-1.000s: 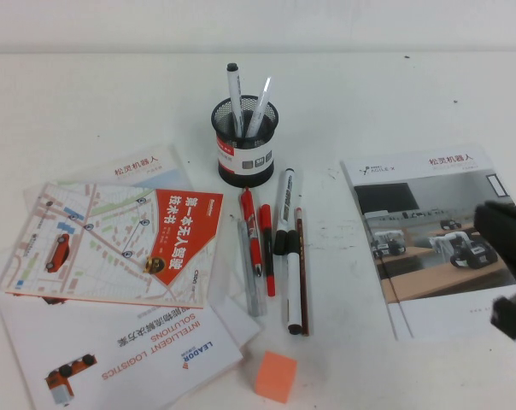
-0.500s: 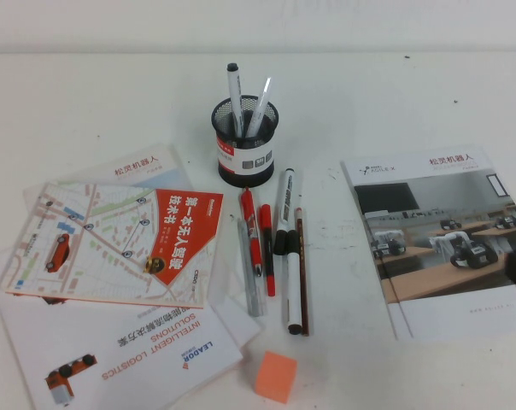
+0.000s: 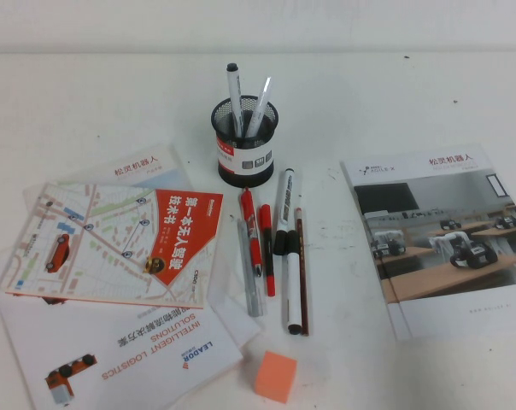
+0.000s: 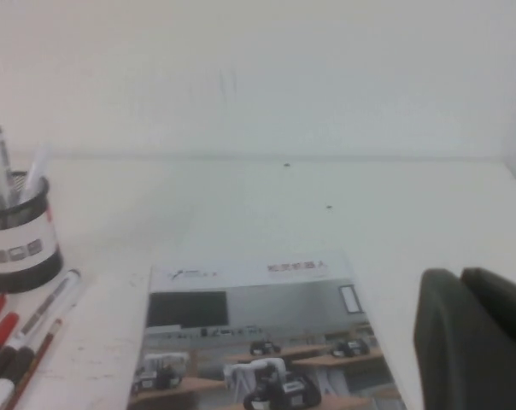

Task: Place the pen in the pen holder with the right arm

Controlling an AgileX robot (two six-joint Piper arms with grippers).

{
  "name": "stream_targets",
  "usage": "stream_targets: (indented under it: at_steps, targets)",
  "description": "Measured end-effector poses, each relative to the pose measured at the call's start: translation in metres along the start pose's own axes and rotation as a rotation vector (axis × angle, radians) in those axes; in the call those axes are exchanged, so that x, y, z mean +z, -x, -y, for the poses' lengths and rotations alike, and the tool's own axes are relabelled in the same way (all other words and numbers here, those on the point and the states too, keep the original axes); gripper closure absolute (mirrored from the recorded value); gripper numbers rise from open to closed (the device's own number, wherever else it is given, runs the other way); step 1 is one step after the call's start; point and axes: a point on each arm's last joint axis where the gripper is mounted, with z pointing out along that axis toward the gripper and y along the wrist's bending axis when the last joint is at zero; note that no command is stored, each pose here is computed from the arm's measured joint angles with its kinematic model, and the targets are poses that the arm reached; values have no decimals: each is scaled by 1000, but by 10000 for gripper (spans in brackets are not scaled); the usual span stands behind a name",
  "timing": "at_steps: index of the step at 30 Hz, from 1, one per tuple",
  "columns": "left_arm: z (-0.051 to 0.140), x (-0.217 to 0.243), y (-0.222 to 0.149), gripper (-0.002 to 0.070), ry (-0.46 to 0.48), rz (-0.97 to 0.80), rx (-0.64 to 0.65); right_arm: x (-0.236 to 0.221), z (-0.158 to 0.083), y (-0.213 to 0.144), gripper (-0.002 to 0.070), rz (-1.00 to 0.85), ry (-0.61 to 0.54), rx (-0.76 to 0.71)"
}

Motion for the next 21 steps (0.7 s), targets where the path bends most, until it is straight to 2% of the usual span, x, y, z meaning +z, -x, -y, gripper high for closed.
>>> stream_targets:
  at_steps: [9, 21]
  targets:
    - [0, 0, 0, 678, 0, 0, 0, 4, 3, -30, 695, -72, -46, 14]
    - [0, 0, 0, 678, 0, 0, 0, 14, -3, -91, 695, -89, 27, 34]
